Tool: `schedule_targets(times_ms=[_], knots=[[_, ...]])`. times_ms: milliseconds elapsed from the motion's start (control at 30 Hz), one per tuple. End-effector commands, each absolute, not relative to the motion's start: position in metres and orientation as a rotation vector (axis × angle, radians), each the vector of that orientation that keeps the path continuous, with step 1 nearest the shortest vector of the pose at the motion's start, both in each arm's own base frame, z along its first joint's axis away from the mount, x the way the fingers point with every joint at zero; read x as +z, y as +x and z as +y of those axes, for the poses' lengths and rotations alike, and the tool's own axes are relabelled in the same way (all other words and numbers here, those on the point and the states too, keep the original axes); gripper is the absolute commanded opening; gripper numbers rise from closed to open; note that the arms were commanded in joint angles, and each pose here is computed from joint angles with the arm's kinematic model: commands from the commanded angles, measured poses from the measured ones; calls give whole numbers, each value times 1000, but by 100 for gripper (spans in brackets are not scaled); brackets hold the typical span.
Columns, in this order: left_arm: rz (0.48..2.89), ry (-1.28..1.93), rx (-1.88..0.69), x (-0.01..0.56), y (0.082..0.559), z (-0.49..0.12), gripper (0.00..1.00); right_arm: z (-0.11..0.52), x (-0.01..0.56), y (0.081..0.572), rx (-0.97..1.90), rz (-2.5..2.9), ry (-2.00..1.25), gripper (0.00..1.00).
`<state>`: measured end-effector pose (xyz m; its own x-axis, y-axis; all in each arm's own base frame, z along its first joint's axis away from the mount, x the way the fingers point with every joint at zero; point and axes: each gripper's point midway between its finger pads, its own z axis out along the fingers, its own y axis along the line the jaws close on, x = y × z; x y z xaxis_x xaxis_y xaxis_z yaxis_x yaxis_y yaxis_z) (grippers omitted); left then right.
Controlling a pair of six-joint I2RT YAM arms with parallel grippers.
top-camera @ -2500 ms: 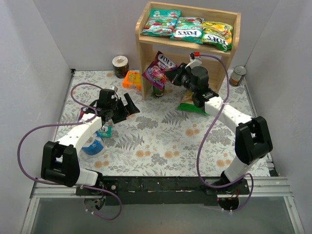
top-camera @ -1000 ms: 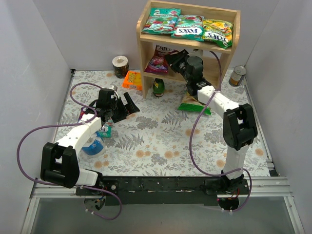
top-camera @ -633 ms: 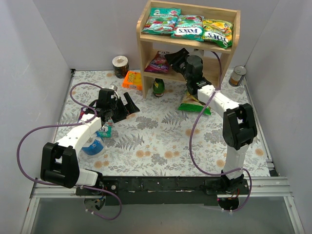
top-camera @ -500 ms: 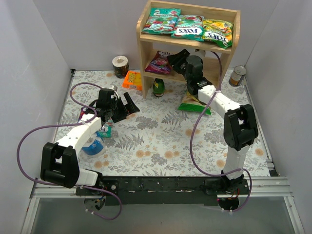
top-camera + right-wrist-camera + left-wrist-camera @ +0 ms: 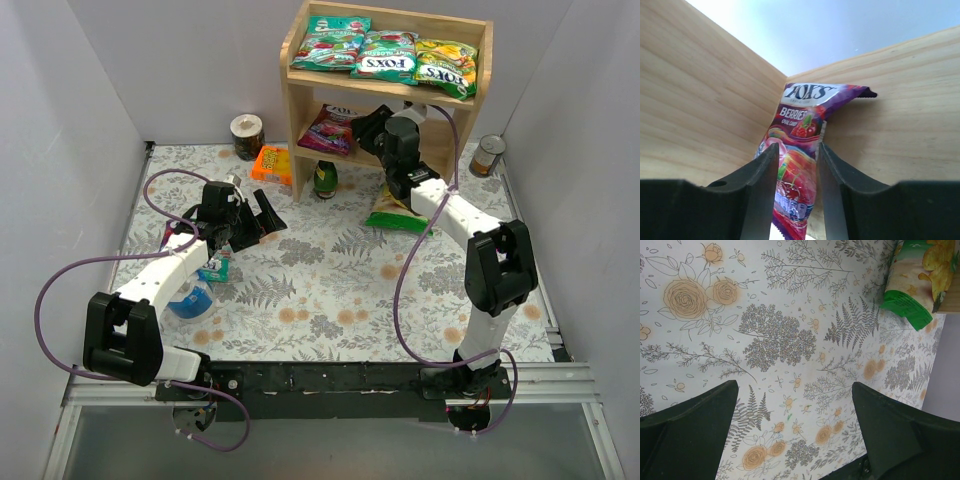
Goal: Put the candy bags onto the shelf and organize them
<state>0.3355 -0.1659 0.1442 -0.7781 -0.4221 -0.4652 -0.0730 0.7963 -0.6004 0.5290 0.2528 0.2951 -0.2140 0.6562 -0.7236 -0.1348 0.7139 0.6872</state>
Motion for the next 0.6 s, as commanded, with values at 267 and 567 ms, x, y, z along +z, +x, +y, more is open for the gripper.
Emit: schedule_targets(times_ms=[267, 567], knots=[[2329, -347, -765, 159, 338, -166, 98, 269, 299, 546, 806, 1632, 425, 32], [2321, -353, -743, 163, 342, -163, 98, 288, 286, 562, 825, 1680, 366, 27]])
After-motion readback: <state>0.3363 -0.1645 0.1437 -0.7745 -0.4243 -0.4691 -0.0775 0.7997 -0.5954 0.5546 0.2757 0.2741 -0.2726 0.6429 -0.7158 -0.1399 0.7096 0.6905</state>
